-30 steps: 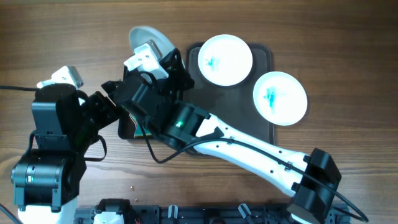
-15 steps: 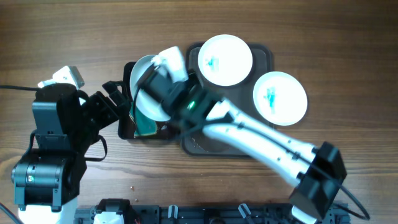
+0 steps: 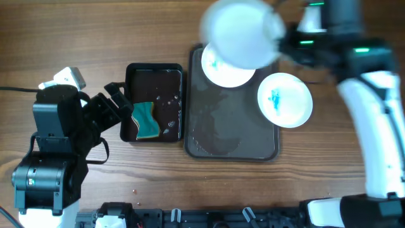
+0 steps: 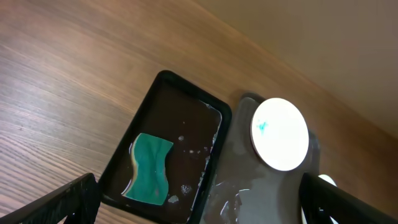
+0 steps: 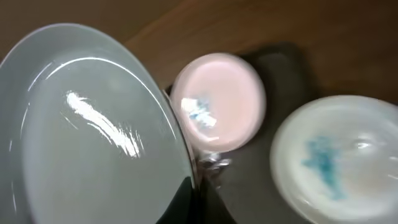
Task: Clean dirty plates on tray and stack at the side
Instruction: 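Carry the plate right and set it on the table beside the tray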
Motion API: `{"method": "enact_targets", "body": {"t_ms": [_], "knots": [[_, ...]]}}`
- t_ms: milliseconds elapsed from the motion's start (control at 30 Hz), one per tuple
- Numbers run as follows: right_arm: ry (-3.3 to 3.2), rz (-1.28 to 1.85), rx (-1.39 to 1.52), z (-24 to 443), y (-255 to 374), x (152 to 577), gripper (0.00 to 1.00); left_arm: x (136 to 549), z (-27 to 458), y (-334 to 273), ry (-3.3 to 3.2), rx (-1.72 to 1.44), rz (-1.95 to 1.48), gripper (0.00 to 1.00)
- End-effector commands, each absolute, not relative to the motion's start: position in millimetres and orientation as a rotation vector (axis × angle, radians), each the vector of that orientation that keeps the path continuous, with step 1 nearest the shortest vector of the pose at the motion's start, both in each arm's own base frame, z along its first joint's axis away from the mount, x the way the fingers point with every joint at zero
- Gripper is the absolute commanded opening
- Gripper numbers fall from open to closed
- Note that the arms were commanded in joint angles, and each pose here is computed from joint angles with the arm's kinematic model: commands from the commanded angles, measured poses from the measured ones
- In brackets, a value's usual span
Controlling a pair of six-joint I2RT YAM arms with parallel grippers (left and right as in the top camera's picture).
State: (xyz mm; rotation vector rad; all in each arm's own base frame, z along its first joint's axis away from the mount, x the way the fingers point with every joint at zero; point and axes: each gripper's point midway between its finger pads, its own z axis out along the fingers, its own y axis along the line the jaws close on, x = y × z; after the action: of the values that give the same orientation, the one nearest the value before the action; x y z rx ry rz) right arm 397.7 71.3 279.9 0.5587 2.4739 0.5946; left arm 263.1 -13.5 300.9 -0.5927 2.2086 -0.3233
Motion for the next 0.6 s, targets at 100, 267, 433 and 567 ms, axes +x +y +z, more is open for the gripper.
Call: {"method": "enact_targets", "body": {"t_ms": [100,267,433,567], "knots": [[2.485,0.505,0.937,234.1,-68.0,382.5,0.04,264.2,308.1,-16.4,2.195,-0.573,-0.342,1.00],[2.471,0.410,1.281,169.5,-151.5,351.5,0.04,264.2,308.1,-16.4,2.195,-0.573,-0.342,1.00],[2.483,0.260,1.482,104.2,-196.7,315.8,0.05,264.2,308.1,-16.4,2.195,-0.573,-0.342,1.00],[2.526,0.147,1.523,70.1,-199.3,298.0,0.04,264.2,308.1,-16.4,2.195,-0.573,-0.342,1.00]]}}
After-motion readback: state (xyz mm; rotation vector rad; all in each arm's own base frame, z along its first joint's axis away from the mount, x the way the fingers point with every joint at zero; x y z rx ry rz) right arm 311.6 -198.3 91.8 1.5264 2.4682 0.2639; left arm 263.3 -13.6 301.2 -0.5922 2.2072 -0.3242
